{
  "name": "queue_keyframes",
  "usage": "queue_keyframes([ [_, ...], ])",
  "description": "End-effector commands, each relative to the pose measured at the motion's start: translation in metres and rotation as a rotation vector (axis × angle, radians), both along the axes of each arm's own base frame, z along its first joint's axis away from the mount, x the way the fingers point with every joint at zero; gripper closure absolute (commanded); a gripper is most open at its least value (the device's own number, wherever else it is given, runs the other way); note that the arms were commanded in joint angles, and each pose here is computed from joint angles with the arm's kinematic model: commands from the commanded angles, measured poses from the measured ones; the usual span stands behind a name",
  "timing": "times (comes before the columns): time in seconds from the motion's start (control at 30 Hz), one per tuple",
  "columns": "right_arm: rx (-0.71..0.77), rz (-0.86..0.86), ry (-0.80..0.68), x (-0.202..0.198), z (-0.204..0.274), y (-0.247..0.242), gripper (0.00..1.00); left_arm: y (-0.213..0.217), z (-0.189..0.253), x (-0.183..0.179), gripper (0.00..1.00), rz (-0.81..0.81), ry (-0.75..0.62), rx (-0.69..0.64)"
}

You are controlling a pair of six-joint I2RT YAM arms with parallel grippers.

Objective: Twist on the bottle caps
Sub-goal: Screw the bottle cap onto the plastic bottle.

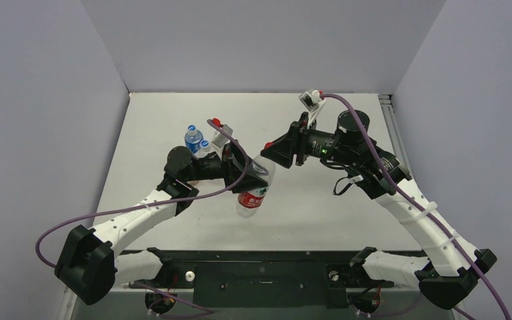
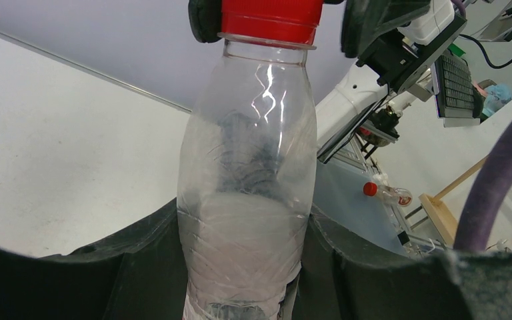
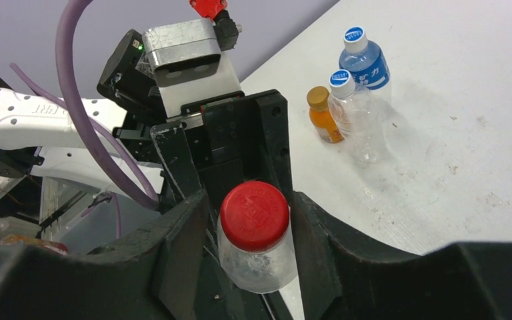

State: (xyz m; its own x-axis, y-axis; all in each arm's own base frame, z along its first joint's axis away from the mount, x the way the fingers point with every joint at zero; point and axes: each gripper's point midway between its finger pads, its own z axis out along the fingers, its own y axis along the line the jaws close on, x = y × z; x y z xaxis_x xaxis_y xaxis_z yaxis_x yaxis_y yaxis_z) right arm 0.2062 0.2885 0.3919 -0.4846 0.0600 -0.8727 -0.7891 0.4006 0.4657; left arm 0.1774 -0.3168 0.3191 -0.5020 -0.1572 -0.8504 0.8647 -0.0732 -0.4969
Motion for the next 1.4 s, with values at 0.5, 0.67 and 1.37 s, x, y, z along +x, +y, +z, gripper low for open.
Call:
queue_keyframes([
  [0.5, 0.062, -0.101, -0.068, 0.003, 0.031, -0.008, 0.82, 0.001, 0.006, 0.004, 1.00, 0.020, -0.041, -0.028],
  [0.67, -0.011, -0.191, -0.032, 0.011, 0.018, -0.015, 1.00, 0.001, -0.005, 0.034, 1.00, 0.205, -0.017, 0.047],
  [1.37, -0.230, -0.648, 0.175, 0.052, -0.026, -0.043, 0.69, 0.007, 0.000, 0.086, 1.00, 0.976, -0.450, 0.374],
])
